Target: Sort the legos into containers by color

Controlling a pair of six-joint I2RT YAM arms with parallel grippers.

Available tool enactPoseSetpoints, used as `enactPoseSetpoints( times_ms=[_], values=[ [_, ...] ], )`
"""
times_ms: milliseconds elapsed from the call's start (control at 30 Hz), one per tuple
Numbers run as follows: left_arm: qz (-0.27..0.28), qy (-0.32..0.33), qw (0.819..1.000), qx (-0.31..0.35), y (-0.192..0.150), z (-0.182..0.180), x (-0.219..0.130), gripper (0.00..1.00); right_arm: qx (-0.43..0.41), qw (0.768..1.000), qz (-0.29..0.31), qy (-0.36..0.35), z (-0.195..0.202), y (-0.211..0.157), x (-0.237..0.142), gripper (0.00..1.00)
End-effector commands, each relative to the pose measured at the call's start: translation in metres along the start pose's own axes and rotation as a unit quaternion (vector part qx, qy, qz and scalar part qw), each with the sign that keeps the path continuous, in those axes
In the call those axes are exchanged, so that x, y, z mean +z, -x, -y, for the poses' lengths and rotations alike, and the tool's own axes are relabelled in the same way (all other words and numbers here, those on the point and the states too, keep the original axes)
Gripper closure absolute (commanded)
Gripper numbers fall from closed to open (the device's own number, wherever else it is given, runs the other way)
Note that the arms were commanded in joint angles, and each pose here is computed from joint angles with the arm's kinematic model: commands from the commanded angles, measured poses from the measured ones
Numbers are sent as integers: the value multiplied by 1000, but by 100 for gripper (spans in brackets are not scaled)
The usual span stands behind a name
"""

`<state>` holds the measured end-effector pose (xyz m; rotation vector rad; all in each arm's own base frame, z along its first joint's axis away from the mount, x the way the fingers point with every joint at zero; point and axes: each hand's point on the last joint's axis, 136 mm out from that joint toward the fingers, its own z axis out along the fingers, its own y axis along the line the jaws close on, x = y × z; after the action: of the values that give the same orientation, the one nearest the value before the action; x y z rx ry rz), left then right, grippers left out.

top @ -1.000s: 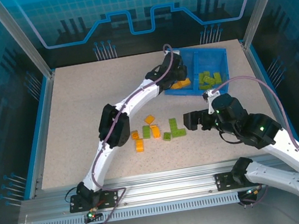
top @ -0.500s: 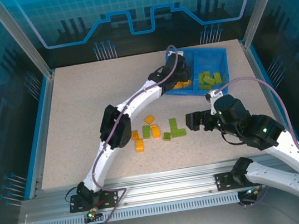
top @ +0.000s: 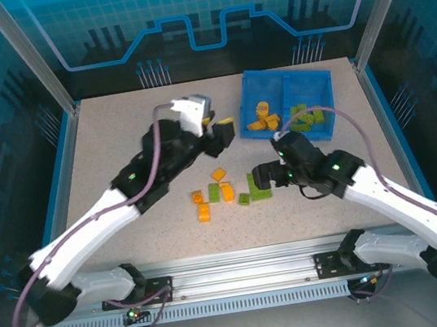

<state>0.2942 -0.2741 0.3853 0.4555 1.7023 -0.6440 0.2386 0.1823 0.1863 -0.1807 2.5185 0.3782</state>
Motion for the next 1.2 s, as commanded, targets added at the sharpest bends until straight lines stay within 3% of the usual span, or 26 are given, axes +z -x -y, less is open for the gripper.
enactPoseSetpoints(
  times_ms=[0, 167, 333, 400, 667, 1167],
  values=[
    [-82, -36, 989, 118, -51, 4, -31, 39, -10, 999, -23, 40, -30, 12, 24, 1],
    [-141, -102, 952, 254, -105, 6, -85, 24, -36, 996, -85, 16, -52, 10, 78, 6],
    [-113, -153, 921, 341, -141, 11, -109, 3, -128, 985, -115, -22, -68, 13, 127, 8],
    [-107, -179, 906, 367, -146, 17, -118, 1, -160, 978, -123, -52, -64, 14, 146, 8],
    [-110, -206, 893, 385, -165, 21, -119, 1, -201, 963, -173, -56, -71, 9, 201, 13],
    [-120, -198, 892, 389, -171, 16, -119, 1, -168, 957, -234, -37, -69, -17, 250, 43]
  ],
)
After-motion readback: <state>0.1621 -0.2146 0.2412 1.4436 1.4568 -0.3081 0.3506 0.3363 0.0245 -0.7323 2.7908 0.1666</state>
